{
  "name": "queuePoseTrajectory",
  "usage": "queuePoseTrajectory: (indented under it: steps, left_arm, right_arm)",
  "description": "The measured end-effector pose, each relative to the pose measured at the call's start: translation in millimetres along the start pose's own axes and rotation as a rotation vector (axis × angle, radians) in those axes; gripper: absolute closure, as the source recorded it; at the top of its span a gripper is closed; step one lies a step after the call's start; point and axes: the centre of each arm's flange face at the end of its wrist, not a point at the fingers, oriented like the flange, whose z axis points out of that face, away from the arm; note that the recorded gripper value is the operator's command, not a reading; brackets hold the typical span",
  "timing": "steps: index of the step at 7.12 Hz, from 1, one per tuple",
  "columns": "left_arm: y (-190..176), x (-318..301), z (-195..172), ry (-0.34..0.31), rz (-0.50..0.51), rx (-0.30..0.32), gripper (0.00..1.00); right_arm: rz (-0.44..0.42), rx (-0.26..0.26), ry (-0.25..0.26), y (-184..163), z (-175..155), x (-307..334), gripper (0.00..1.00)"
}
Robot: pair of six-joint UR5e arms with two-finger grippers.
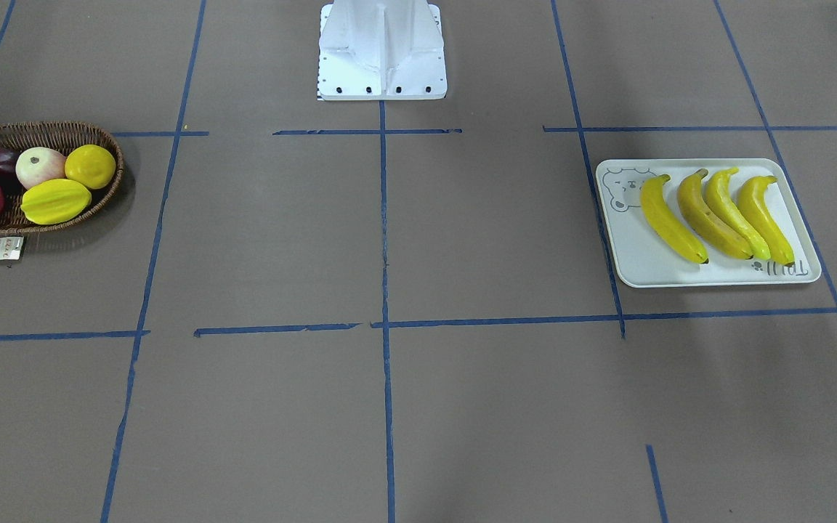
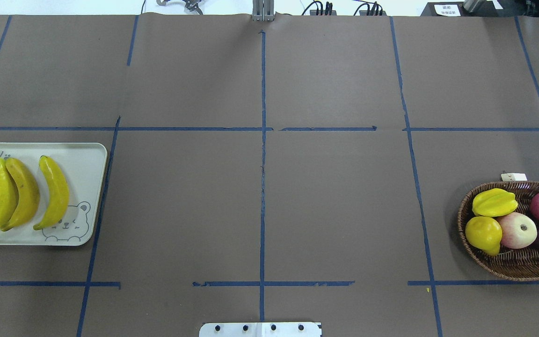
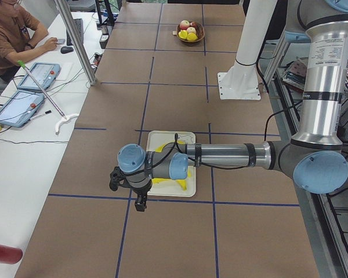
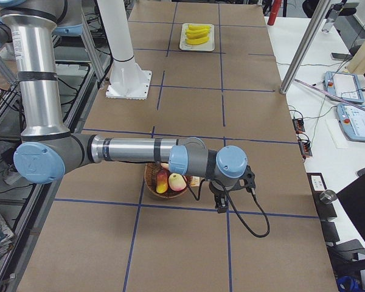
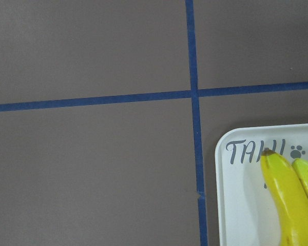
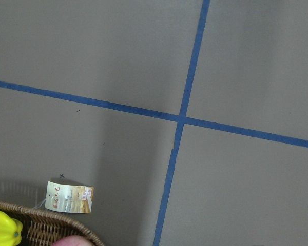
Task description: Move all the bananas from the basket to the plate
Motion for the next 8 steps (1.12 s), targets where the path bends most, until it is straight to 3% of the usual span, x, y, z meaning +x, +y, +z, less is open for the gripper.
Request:
queuePoseTrajectory:
  steps: [4,6,8]
  left_arm:
    - [2.0,7.4,-13.3,0.034,-0.013,0.024,0.0]
    - [1.5,6.9,-16.8,0.034,-0.014,0.031,0.0]
    - [2.3,6.8,-17.4,0.034,-0.015,0.032,0.0]
  right_arm:
    - [0.041,0.001,0.0,22.1,0.9,17.4,0.0]
    - [0.061,0.007,0.025,30.9,-5.1,26.1,0.0]
    - [0.135,0.017,0.038,48.1,-9.7,21.6,0.0]
